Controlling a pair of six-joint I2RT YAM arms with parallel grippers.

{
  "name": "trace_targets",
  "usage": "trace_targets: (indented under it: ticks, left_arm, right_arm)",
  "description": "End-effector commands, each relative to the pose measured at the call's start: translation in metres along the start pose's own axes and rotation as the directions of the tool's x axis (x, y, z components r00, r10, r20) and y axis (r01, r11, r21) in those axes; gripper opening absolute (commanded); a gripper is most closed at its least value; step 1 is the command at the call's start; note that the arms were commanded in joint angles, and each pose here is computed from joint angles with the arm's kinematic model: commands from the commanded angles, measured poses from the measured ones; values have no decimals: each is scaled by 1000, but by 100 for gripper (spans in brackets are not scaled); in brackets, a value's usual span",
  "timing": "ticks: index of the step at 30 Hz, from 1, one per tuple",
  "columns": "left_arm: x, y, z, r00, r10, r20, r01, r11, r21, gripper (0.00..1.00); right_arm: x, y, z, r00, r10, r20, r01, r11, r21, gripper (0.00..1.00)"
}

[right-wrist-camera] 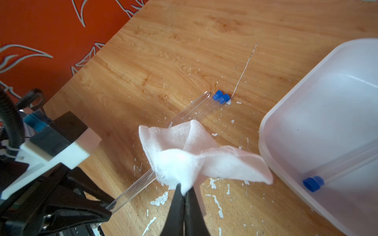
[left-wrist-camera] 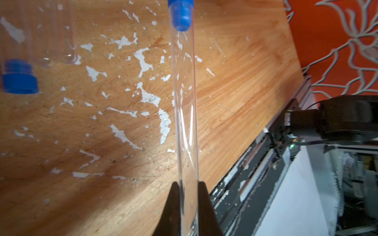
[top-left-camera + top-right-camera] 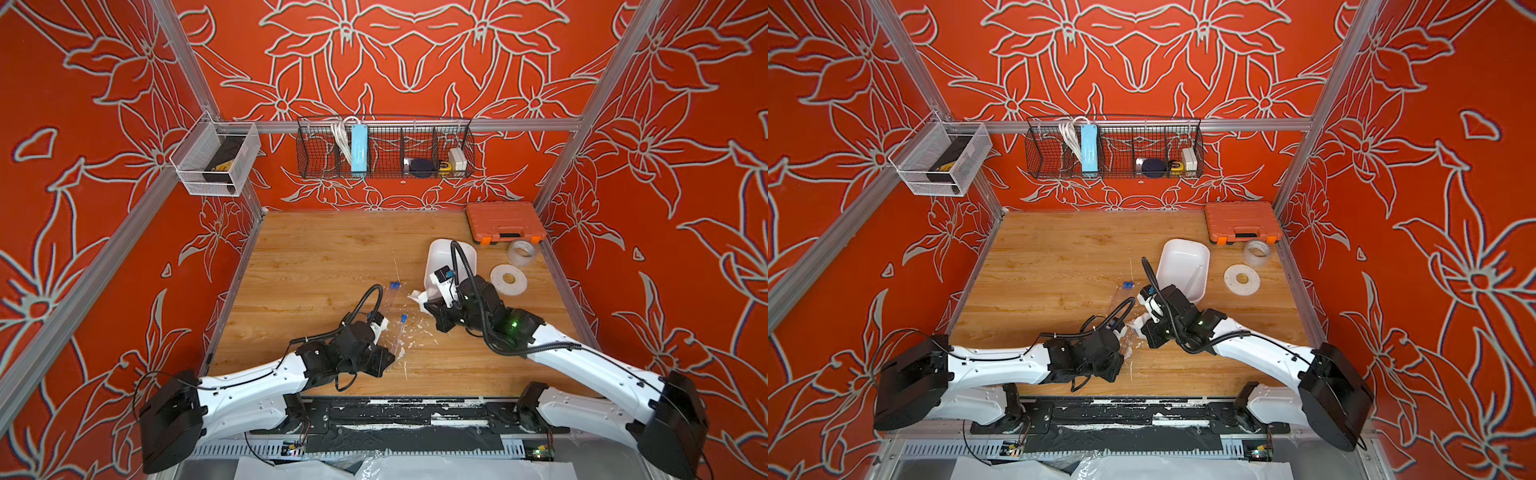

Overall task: Wipe the exteriors of test tubes
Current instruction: Wipe the dirt from the test tube.

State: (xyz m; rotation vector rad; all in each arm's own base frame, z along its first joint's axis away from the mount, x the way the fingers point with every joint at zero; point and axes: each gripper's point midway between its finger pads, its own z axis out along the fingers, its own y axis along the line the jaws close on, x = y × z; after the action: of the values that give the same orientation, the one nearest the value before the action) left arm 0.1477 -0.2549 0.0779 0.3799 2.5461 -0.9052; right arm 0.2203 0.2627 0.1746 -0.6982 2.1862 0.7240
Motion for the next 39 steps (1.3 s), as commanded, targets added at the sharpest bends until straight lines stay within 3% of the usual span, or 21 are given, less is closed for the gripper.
trace_targets:
  ticks: [1,10,16,39]
  left_arm:
    - [-7,8,7,997,71,20,-68,992,-110,9]
    - [1,18,34,986,159,-45,-166,956,-243,9]
    - [2,16,45,981,184,-61,-193,946,-262,9]
    - [15,29,60,975,188,-118,-217,921,-323,11]
  right_arm:
    - [19,6,3,996,18,-84,-21,999,-43,0]
    - [64,14,26,969,61,-239,-81,994,-76,0]
    - [86,27,48,943,57,-327,-95,991,-99,0]
    - [127,31,94,902,90,-423,-143,985,-96,0]
